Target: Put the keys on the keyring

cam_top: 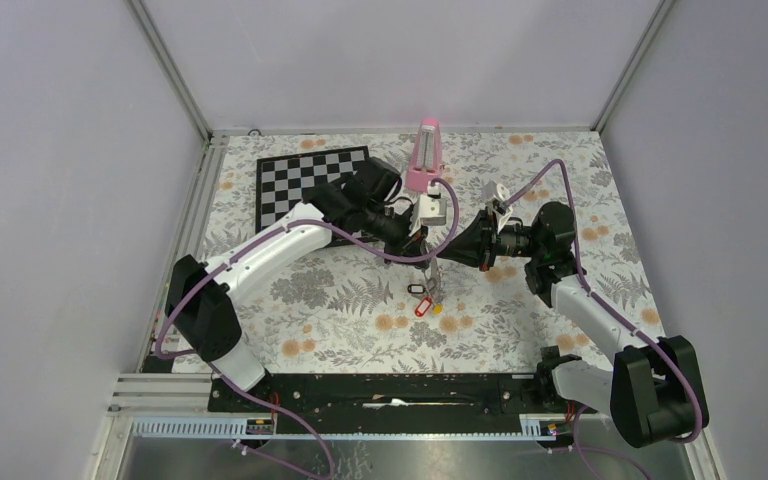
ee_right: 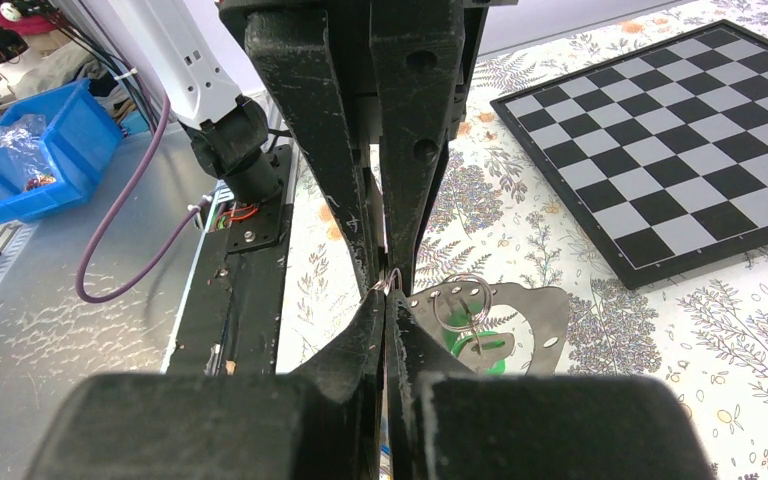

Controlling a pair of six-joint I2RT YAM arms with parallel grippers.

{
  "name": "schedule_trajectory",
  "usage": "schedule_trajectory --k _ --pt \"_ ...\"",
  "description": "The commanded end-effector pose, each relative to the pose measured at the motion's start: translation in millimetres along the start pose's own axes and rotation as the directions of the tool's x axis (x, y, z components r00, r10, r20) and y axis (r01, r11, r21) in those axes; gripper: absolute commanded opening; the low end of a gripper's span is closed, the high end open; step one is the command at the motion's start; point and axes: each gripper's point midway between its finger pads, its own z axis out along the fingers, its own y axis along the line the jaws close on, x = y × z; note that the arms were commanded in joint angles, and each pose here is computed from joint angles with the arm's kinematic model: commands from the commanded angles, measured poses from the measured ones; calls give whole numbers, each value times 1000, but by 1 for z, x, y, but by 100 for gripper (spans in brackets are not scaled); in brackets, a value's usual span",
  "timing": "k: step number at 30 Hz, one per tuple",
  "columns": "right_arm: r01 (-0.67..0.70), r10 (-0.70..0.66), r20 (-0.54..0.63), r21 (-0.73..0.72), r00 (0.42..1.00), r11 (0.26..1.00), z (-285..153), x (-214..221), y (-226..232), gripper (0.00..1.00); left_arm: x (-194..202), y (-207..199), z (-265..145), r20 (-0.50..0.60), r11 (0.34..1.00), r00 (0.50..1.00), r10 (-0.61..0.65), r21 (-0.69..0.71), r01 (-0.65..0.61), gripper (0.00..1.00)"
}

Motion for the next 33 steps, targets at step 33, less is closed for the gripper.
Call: schedule_trajectory --k 33 --pt "91 -90 27 -39 996 995 0 -21 10 0 0 -3 10 27 997 999 30 69 -32 2"
